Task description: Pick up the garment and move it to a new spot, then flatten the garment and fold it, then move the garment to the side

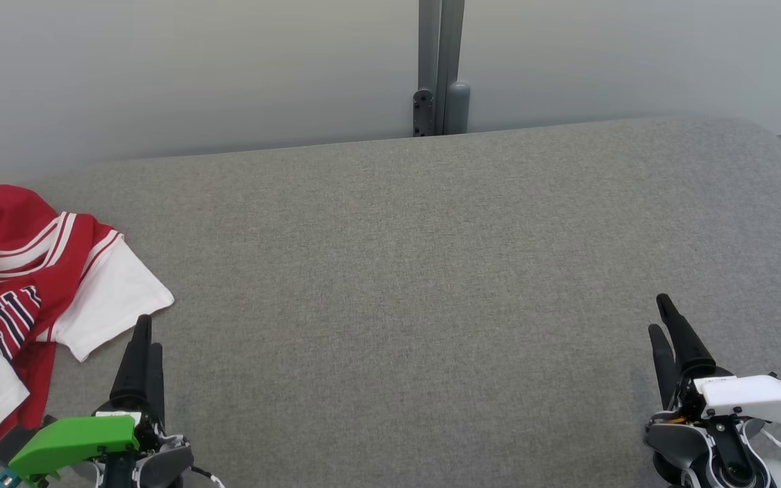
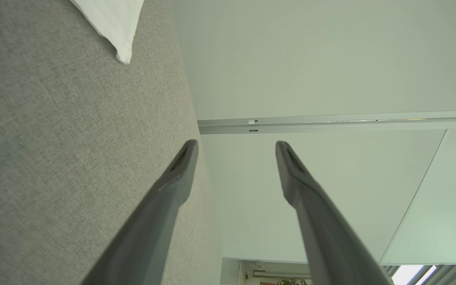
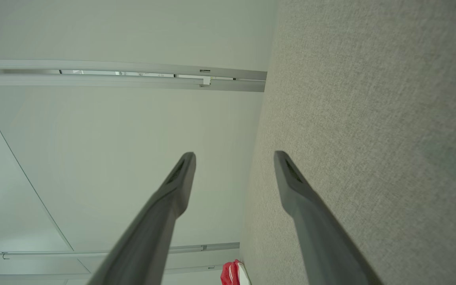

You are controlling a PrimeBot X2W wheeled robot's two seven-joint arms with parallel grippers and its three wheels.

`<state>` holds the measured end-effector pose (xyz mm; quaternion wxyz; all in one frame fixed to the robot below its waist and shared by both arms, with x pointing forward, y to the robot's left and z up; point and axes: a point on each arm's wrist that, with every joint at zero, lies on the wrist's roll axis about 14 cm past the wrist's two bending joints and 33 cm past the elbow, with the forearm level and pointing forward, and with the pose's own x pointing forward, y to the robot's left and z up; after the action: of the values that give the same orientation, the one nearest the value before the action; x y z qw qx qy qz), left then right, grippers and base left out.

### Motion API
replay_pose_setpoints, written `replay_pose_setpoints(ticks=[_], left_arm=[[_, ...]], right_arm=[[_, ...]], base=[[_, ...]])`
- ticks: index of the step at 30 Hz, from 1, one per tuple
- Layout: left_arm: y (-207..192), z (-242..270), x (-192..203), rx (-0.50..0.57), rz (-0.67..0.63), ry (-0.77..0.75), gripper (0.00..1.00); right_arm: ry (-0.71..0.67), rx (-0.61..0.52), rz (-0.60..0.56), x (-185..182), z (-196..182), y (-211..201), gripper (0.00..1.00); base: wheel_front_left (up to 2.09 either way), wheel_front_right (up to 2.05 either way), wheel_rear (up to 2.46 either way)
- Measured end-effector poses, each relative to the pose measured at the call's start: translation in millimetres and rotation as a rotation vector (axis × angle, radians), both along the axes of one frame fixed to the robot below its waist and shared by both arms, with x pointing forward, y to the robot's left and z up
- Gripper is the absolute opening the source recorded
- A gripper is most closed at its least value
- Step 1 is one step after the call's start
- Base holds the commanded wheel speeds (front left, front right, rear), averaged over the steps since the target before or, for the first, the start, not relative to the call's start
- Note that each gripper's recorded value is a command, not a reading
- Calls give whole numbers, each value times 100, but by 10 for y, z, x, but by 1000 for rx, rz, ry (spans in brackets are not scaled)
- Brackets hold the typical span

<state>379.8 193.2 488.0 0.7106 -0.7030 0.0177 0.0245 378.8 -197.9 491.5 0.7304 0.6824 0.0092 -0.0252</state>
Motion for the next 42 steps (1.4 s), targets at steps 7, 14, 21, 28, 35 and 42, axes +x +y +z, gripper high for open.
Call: replay_pose_setpoints(ticks=[7, 14, 21, 28, 35, 42], left_arm=[[-54, -4, 8, 126, -24, 5, 100], [-46, -28, 11, 304, -34, 16, 100], [-37, -77, -28, 492, -46, 33, 100], [-39, -57, -41, 635, -51, 21, 100], [-50, -43, -46, 740, -58, 6, 100], [-28, -75, -74, 846, -65, 8, 100]], right_arm=[[-21, -187, 12, 14, 95, 17, 100], [-42, -408, 30, 15, 173, 59, 100], [-52, -574, 34, 7, 205, 66, 100], [-59, -706, 42, 3, 216, 77, 100], [-70, -818, 37, -3, 238, 59, 100], [-76, -923, 30, -11, 253, 31, 100]], base=[[0, 0, 0], [0, 0, 0], [0, 0, 0], [0, 0, 0], [0, 0, 0], [0, 0, 0]])
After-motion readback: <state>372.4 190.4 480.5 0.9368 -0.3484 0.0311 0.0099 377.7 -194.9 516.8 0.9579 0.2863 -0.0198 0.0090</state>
